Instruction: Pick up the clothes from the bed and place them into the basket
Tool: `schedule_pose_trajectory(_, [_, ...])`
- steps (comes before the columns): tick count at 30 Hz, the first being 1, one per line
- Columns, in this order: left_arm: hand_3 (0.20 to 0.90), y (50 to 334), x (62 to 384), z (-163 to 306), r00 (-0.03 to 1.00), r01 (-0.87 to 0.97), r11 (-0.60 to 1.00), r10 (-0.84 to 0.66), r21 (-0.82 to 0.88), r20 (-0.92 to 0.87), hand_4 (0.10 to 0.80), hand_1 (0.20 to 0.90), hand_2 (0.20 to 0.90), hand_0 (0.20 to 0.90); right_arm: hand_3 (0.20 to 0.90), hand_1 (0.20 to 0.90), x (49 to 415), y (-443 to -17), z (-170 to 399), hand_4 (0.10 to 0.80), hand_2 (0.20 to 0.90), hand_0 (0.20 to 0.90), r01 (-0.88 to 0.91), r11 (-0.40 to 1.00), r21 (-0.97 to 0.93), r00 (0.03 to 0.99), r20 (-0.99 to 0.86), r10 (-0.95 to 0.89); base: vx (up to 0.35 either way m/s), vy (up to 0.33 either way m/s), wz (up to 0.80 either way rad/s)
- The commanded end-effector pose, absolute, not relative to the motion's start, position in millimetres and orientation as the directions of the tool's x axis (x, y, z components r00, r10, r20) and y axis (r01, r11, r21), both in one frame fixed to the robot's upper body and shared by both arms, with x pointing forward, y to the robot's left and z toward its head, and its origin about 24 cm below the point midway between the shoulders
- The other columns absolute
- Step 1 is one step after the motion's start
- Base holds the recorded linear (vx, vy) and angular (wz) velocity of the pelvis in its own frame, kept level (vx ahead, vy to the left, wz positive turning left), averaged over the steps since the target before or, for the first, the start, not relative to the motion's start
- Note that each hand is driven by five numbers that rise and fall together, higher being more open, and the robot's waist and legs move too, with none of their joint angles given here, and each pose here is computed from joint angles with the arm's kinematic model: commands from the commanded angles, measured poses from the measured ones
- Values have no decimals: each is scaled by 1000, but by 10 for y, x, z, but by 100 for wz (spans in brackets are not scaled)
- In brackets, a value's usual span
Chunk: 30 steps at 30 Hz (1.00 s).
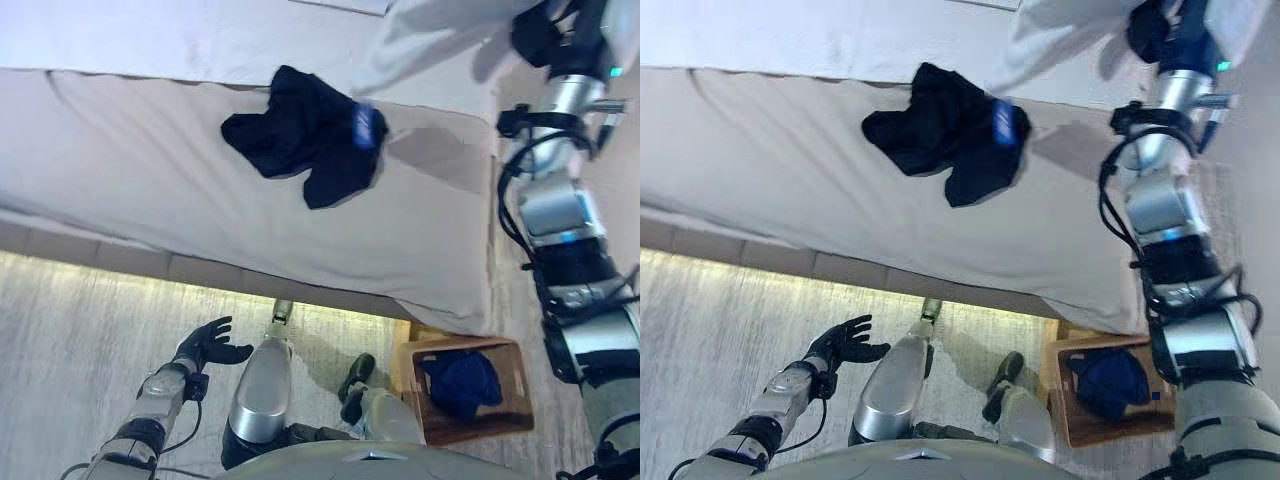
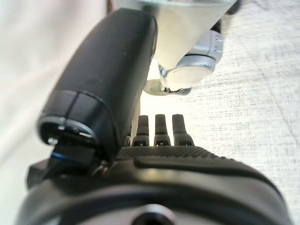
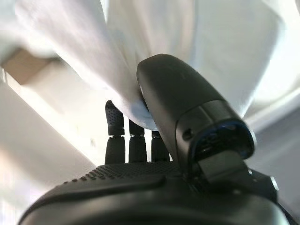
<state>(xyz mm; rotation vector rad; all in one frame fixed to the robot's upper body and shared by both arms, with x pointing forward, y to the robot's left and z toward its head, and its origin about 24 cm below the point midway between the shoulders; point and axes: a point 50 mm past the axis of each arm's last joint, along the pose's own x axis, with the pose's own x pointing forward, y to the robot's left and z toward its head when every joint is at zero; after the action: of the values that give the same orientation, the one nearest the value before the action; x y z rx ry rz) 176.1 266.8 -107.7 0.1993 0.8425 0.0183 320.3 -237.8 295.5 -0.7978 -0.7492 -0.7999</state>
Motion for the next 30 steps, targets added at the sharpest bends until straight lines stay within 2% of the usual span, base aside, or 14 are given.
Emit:
schedule_pose_trajectory(1, [900, 2528, 1366, -1327, 556, 142, 977, 52, 157, -829, 800, 900, 900, 900, 200, 300, 2875, -2539, 3209, 100, 300, 300, 927, 311, -212, 282, 938, -202, 17, -79, -33])
schedule_pose_trajectory(9, [900, 2443, 1318, -1385, 511, 192, 970, 28, 146, -859, 800, 900, 900, 900, 200, 300, 2637, -2840, 3012, 100, 300, 300, 942, 247, -228, 290, 923, -254, 8, -93, -39])
schedule_pose_trajectory(15, [900, 2376, 1343, -1399, 501, 216, 968, 5, 130, -866, 800, 900, 900, 900, 200, 300, 2582, -2924, 2737, 100, 300, 300, 923, 269, -276, 349, 894, -280, 3, -99, -31])
schedule_pose_trajectory(19, [900, 2350, 1355, -1402, 500, 225, 966, -5, 125, -866, 800, 900, 900, 900, 200, 300, 2615, -2975, 2563, 100, 300, 300, 884, 294, -365, 448, 842, -301, -1, -105, -31])
schedule_pose_trajectory(24, [900, 2308, 1356, -1406, 501, 246, 963, -27, 113, -865, 800, 900, 900, 900, 200, 300, 2741, -3190, 2090, 100, 300, 300, 762, 354, -543, 648, 639, -415, -6, -106, -21])
schedule_pose_trajectory(30, [900, 2256, 1437, -1381, 527, 267, 958, -53, 106, -848, 800, 900, 900, 900, 200, 300, 2797, -3433, 1525, 100, 300, 300, 627, 349, -697, 742, 397, -541, -36, -86, -13])
